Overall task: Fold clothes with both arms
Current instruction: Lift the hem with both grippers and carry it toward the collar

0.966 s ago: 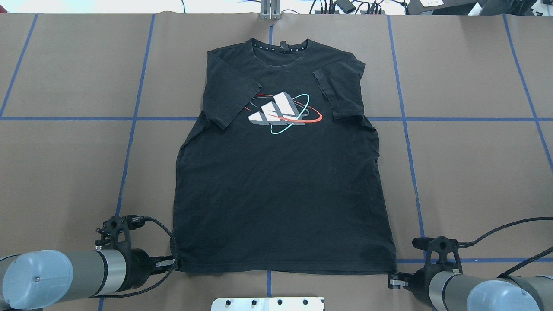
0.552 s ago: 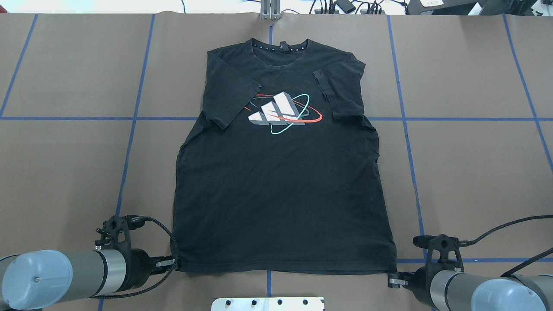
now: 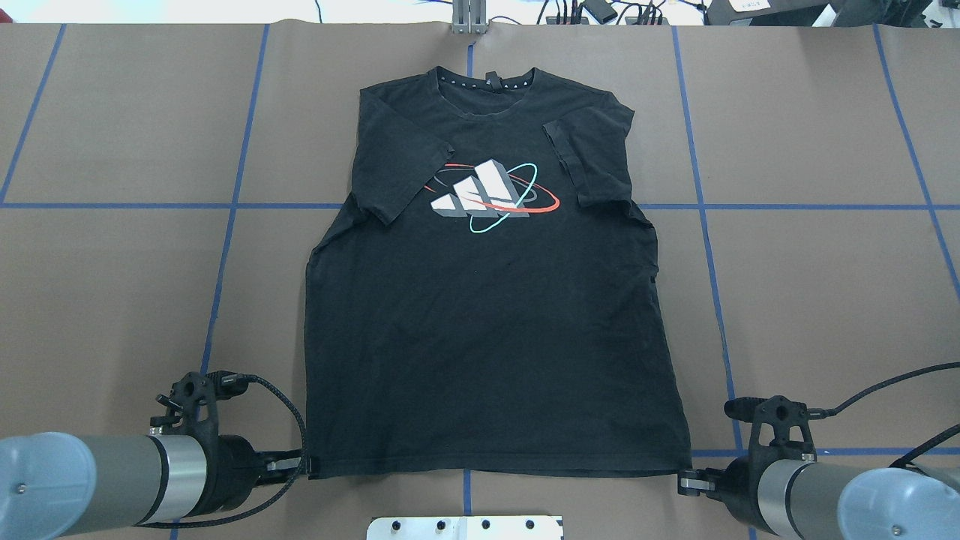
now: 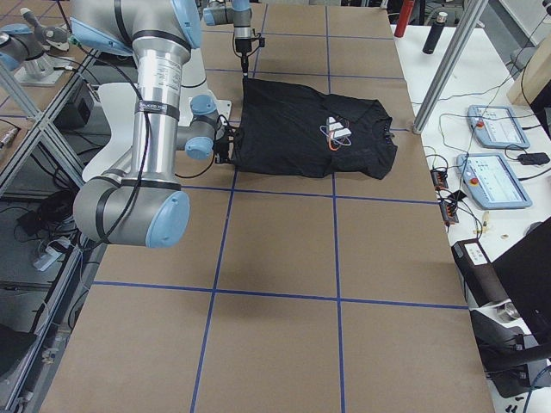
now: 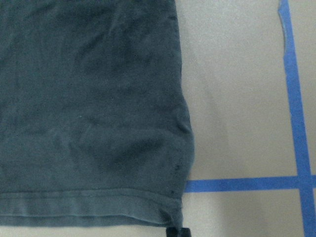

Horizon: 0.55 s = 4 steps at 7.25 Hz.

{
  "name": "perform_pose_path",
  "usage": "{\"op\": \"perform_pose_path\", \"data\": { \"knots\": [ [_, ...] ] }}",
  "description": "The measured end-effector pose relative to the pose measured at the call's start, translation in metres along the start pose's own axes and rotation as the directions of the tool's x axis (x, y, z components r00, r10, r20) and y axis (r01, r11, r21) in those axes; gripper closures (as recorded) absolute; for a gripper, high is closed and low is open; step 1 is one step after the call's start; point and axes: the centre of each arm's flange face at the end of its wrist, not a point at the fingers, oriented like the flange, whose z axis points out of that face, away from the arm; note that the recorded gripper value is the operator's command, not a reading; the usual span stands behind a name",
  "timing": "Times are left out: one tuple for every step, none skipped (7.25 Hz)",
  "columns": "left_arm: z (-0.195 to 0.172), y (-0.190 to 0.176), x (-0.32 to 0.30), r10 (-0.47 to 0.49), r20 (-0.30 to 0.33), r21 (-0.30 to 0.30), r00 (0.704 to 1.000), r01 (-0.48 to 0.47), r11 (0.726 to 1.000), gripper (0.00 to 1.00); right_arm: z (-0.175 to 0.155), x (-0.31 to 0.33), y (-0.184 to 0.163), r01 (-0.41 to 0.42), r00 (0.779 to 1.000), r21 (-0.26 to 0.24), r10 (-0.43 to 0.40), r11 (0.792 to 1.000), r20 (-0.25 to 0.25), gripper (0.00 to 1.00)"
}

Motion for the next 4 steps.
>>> {"op": "perform_pose_path", "data": {
  "knots": [
    [-0.028, 0.009, 0.019, 0.001, -0.008, -0.053, 1.0, -0.002, 0.999, 1.0, -0.025, -0.004, 0.0, -0.007, 1.0, -0.05, 0.008, 0.999, 0.015, 1.0],
    [-0.05, 0.016, 0.03, 0.002, -0.009, -0.091, 1.0, -0.003, 0.996, 1.0, -0.053, -0.003, 0.004, -0.007, 1.0, -0.111, 0.011, 0.994, 0.029, 1.0],
    [-0.064, 0.022, 0.034, 0.004, -0.011, -0.127, 1.0, -0.005, 0.992, 1.0, -0.081, -0.003, 0.009, -0.001, 0.999, -0.177, 0.01, 0.984, 0.046, 1.0],
    [-0.075, 0.031, 0.036, 0.008, -0.014, -0.173, 1.0, -0.011, 0.985, 1.0, -0.105, -0.007, 0.016, 0.012, 0.997, -0.244, 0.006, 0.97, 0.071, 1.0]
  ]
}}
